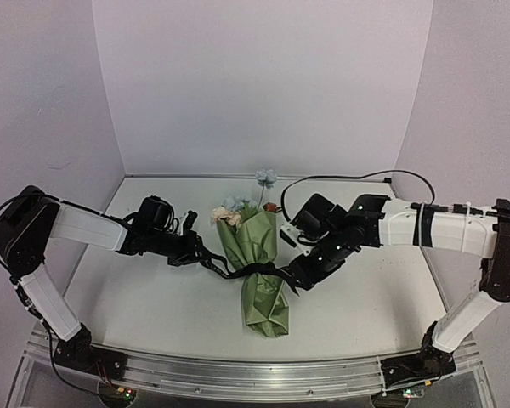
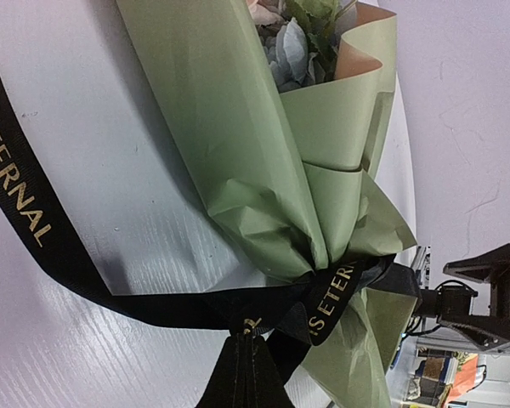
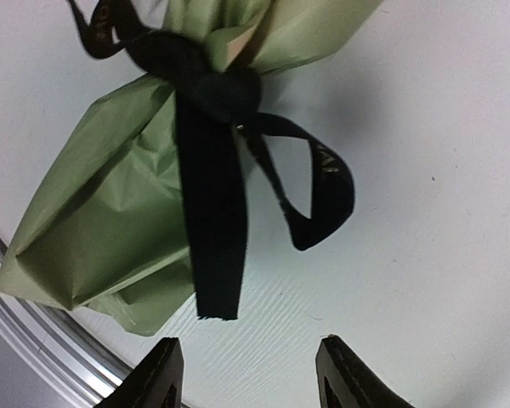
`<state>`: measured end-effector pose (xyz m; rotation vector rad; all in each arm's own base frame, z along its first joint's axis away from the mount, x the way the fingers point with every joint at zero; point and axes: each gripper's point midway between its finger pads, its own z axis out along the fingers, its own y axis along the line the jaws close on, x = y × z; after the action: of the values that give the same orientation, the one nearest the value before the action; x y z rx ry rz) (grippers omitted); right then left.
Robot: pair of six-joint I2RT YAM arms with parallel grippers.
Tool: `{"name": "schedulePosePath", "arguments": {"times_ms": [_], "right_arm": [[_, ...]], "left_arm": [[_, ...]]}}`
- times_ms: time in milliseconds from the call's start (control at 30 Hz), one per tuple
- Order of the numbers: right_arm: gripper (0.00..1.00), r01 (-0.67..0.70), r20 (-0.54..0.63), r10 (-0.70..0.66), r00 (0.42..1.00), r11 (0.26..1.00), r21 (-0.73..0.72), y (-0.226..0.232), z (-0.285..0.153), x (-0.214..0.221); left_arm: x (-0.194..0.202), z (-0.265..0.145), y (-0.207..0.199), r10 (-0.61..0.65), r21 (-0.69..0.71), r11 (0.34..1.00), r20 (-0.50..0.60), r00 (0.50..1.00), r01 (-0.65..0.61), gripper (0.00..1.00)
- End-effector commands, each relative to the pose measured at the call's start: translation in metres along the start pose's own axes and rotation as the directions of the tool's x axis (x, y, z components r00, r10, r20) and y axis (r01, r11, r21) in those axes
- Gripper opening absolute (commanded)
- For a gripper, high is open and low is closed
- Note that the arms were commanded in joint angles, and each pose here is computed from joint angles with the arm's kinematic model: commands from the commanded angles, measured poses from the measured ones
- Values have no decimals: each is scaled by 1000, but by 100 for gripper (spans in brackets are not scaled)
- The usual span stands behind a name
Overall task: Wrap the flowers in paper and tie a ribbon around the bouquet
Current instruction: Cross the ribbon over the folded bouquet.
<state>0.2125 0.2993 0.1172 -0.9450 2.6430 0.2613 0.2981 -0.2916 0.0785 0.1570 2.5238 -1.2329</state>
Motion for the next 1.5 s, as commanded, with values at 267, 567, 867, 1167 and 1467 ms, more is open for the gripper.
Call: {"name": "schedulePosePath", "arguments": {"times_ms": [267, 567, 867, 1167, 1467], "right_arm": [[53, 146, -79, -143, 987, 989, 31, 13, 38, 3], [29, 158, -37, -155, 987, 979, 132, 4, 40, -10], [0, 134, -28, -131, 991, 977, 166, -7, 29, 3], [0, 117, -30, -113, 993, 971, 207, -19, 17, 17], [0, 104, -30, -100, 995, 971, 215, -24, 13, 25]], "left_arm": [[-15, -1, -14, 25, 24, 999, 29, 999, -26, 0], [-13, 0, -12, 17, 22, 1000, 24, 1000, -18, 0], [-6, 1, -14, -3, 61, 998, 16, 1000, 2, 21], [-12, -2, -11, 27, 3, 1000, 29, 999, -27, 53], [-7, 6, -8, 29, -11, 1000, -23, 999, -29, 57]]}}
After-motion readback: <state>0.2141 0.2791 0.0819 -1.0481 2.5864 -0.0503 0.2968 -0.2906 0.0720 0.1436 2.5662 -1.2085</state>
